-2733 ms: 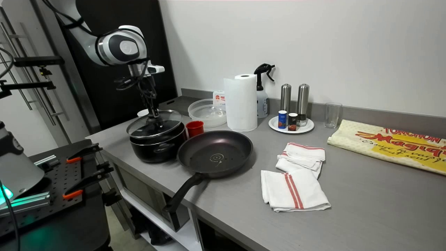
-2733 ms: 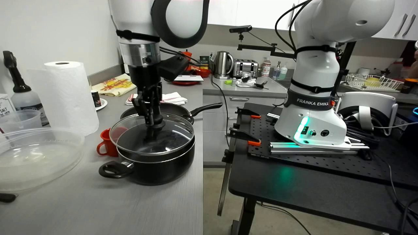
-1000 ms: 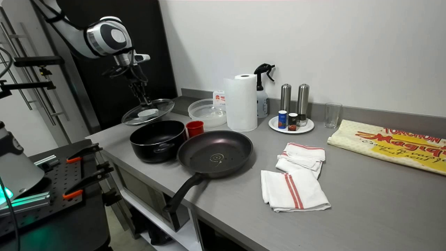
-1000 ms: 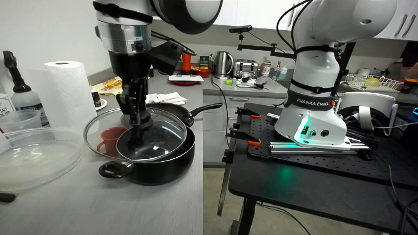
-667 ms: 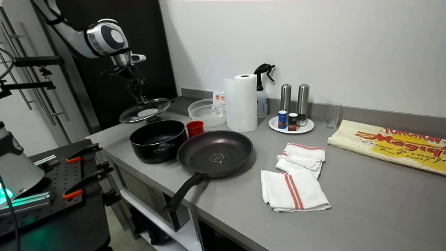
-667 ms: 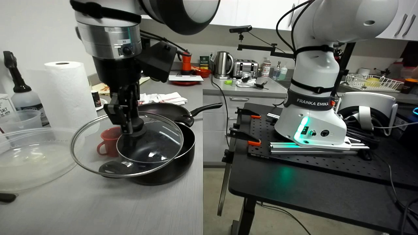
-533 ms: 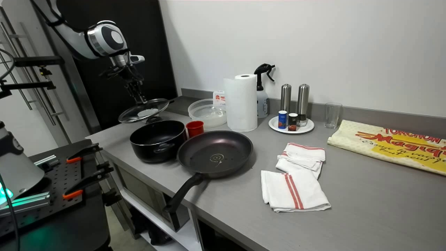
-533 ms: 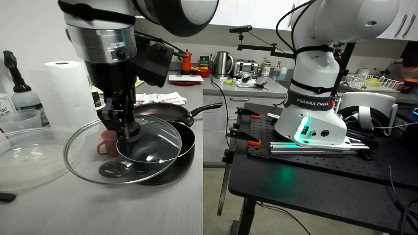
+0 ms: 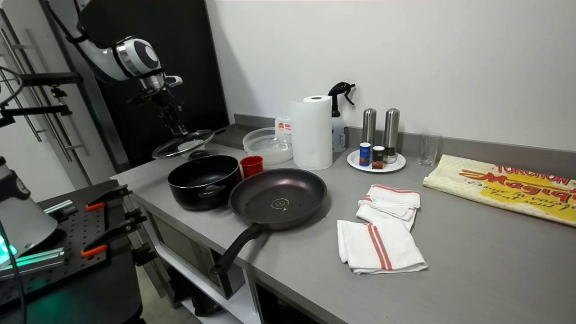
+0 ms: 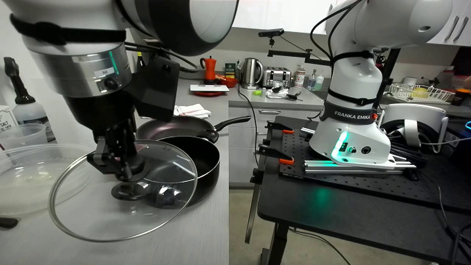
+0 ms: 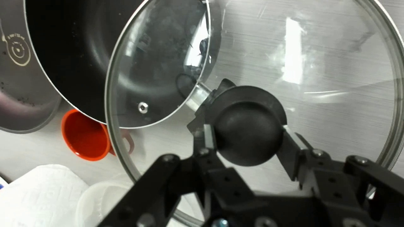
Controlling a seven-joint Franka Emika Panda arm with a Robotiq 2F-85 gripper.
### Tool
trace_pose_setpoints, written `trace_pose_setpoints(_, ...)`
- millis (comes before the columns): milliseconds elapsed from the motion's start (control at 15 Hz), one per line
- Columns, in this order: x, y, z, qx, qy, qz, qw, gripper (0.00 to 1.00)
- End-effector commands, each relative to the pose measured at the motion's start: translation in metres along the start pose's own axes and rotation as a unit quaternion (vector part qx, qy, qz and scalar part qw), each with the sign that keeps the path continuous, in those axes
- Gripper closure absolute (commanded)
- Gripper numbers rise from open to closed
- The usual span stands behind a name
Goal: Remove the lid from the table and put it on the table
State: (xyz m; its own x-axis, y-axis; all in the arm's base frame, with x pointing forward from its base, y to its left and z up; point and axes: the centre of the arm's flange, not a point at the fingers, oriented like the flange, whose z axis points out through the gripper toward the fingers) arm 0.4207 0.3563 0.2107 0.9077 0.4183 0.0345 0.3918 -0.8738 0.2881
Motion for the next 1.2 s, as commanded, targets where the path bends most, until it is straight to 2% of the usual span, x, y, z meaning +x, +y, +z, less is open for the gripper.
trace_pose_setpoints(0,0.019,-0.023,-0.003,-0.029,0.002,-0.018,0.9994,0.75)
trace_pose_setpoints(733,0.014,-0.081,0.000,-0.037,0.018,-0.109,0.9932,0.75)
trace_pose_setpoints(1133,0.006,-0.095,0.000,-0.029,0.020,-0.148,0.9884,0.75)
